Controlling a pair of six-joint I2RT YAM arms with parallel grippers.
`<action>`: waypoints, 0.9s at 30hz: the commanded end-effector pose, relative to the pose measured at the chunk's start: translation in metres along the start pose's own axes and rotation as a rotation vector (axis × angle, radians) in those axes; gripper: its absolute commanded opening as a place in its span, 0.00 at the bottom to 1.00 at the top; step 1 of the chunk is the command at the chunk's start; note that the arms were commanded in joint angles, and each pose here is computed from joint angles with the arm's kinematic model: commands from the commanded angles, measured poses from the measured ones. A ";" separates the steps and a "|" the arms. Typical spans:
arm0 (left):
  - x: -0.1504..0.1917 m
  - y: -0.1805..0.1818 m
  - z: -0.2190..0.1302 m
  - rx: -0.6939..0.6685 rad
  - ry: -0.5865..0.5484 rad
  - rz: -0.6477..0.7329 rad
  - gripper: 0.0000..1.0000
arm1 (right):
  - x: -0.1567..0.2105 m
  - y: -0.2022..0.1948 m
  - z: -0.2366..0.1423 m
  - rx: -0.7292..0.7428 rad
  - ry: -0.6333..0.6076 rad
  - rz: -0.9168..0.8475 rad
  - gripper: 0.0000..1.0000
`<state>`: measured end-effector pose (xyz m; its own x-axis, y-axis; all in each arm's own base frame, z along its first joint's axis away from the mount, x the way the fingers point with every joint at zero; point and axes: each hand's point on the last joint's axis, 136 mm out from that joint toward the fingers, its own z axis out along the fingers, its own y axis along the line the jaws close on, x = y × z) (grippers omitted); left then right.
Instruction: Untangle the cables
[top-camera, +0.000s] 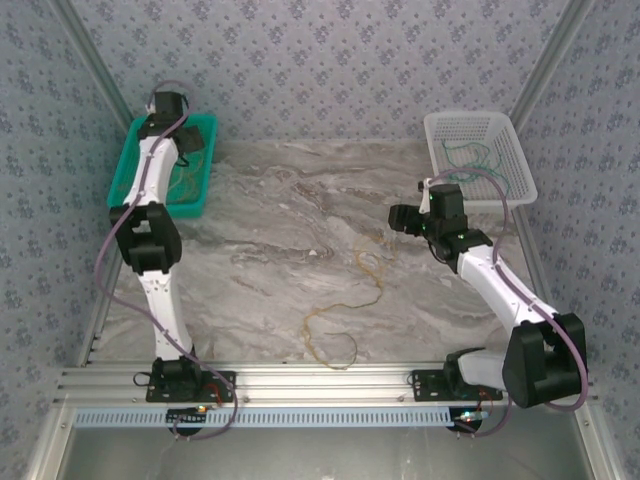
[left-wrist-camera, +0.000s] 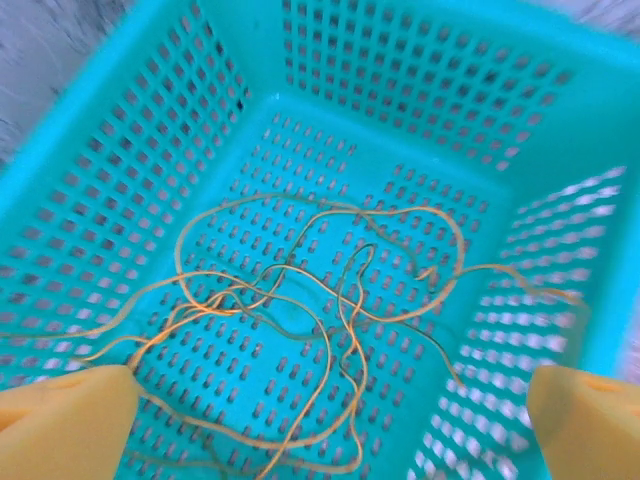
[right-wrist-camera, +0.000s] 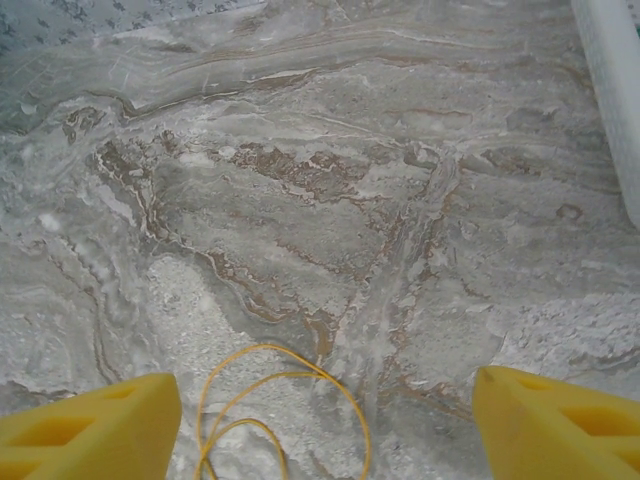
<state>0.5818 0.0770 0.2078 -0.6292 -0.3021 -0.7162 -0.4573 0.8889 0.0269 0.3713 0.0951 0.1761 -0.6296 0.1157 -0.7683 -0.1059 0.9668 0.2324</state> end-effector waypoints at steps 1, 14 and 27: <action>-0.012 0.012 -0.078 0.006 -0.053 0.058 0.99 | -0.003 -0.004 -0.002 0.022 -0.040 -0.063 0.82; 0.106 0.062 -0.167 -0.003 -0.146 -0.055 0.99 | 0.001 0.002 0.005 -0.018 -0.026 -0.075 0.85; 0.271 -0.080 -0.204 0.542 0.145 0.180 0.73 | 0.047 0.030 0.011 -0.178 0.204 0.002 0.81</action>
<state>0.3181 -0.0781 0.1638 -0.7387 -0.1425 -0.6588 -0.1515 0.9875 -0.0438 0.3617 0.1198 0.1600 -0.6660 0.0576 -0.7437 -0.2285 0.9333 0.2769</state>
